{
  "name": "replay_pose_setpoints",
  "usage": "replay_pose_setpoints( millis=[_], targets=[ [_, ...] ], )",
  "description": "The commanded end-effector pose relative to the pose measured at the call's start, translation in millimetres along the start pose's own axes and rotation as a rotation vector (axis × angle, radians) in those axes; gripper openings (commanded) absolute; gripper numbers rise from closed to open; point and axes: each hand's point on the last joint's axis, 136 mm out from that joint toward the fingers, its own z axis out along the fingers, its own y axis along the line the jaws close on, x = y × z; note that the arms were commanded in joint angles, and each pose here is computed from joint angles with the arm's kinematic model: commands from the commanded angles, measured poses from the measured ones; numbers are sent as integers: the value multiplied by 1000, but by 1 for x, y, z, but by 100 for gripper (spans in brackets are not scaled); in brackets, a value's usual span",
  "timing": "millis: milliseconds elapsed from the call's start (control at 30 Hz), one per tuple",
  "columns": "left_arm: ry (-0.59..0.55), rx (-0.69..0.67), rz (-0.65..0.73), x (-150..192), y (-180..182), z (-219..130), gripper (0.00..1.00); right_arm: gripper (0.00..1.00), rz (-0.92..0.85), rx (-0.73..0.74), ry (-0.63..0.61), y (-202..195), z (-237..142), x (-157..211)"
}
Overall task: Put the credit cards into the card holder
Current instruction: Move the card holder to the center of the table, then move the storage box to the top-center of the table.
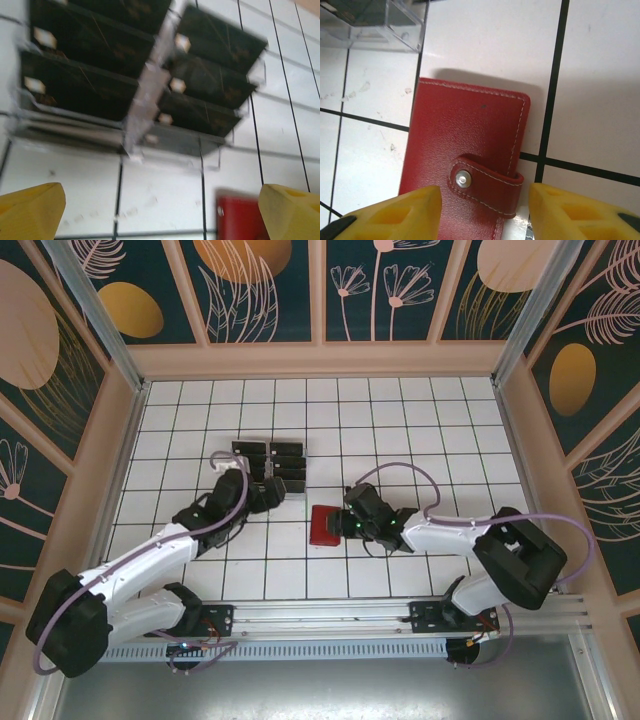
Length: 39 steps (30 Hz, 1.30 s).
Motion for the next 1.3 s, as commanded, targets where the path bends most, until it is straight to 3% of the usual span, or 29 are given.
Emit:
replay_pose_setpoints(
  millis=[0, 200, 400, 700, 933, 1267],
  targets=[
    [-98, -60, -2, -44, 14, -1, 99, 51, -16, 36, -60, 0, -14, -17],
    [-170, -101, -38, -91, 41, 10, 99, 52, -38, 25, -99, 7, -20, -37],
    [-206, -42, -56, -107, 53, 26, 99, 57, -109, 35, -118, 27, -4, -63],
    [-243, 70, -58, -105, 45, 42, 99, 61, -190, 76, -130, 53, 38, -93],
    [-247, 55, -92, -95, 56, 51, 99, 61, -208, 104, -107, 56, 61, -91],
    [-248, 134, -105, -85, 50, 59, 99, 61, -208, 143, -100, 48, 77, -89]
  ],
)
